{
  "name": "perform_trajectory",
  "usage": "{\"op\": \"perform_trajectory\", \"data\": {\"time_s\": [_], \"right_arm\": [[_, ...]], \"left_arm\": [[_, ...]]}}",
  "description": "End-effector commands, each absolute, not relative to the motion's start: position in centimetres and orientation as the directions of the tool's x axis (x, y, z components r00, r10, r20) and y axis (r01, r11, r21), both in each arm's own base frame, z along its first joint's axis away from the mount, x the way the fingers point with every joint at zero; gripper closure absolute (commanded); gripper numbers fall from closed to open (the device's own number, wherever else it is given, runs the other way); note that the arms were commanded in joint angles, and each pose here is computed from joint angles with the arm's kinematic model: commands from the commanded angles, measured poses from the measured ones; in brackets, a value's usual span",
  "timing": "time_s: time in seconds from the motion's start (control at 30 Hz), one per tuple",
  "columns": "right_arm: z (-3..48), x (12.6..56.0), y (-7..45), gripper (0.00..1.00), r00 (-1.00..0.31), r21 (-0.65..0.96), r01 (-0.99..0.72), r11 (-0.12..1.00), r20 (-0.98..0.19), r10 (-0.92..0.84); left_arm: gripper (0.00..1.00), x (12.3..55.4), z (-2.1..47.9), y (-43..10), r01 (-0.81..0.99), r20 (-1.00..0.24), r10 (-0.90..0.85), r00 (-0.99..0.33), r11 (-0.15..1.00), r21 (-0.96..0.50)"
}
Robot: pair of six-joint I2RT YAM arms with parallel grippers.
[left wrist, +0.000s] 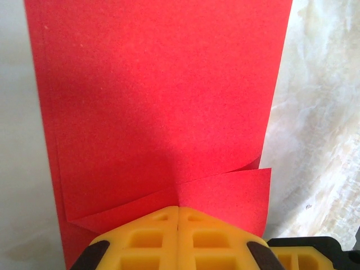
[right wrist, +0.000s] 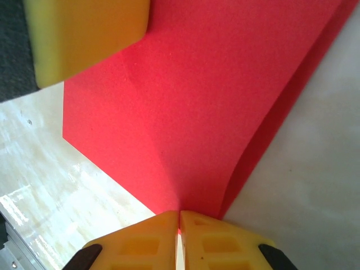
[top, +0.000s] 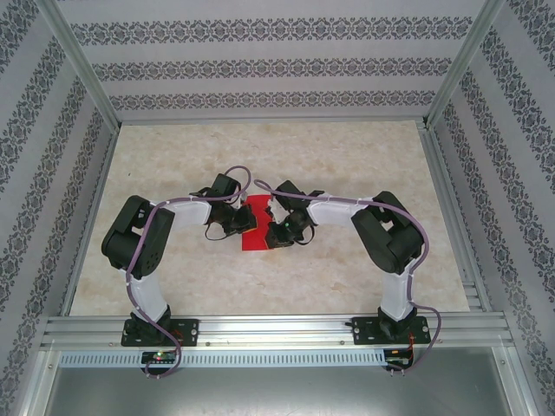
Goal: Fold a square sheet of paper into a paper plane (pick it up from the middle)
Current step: Fold the triangle a second time at the center of the table.
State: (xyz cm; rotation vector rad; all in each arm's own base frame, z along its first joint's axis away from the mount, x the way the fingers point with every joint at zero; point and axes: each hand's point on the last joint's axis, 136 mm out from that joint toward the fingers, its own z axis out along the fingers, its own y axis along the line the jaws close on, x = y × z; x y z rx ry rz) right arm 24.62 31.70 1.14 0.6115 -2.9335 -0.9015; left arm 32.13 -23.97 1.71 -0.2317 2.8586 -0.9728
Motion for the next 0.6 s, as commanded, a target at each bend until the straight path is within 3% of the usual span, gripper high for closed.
{"op": "perform_trajectory", "data": {"time_s": [0.0, 0.13, 0.33, 0.57], "right_arm": [[-0.7, 21.9, 29.2, 0.88, -0.929, 0.506, -0.32, 0.801, -0.001, -0.37], [0.8, 21.8, 29.0, 0.88, -0.936, 0.536, -0.308, 0.786, -0.024, -0.351], [4.9, 24.9, 30.4, 0.87, -0.939, 0.559, -0.342, 0.756, -0.168, -0.301], [4.7, 27.0, 32.7, 0.88, -0.941, 0.566, -0.337, 0.753, -0.188, -0.281]], "left_arm": [[0.96, 30.1, -1.4, -22.2, -0.171, -0.003, -0.198, -0.98, 0.851, -0.497], [0.96, 30.1, -1.4, -22.2, -0.168, -0.006, -0.197, -0.98, 0.851, -0.497], [0.96, 30.2, -1.2, -22.3, -0.166, -0.009, -0.197, -0.98, 0.849, -0.501], [0.96, 30.2, -1.1, -22.3, -0.166, -0.013, -0.199, -0.98, 0.848, -0.503]]}}
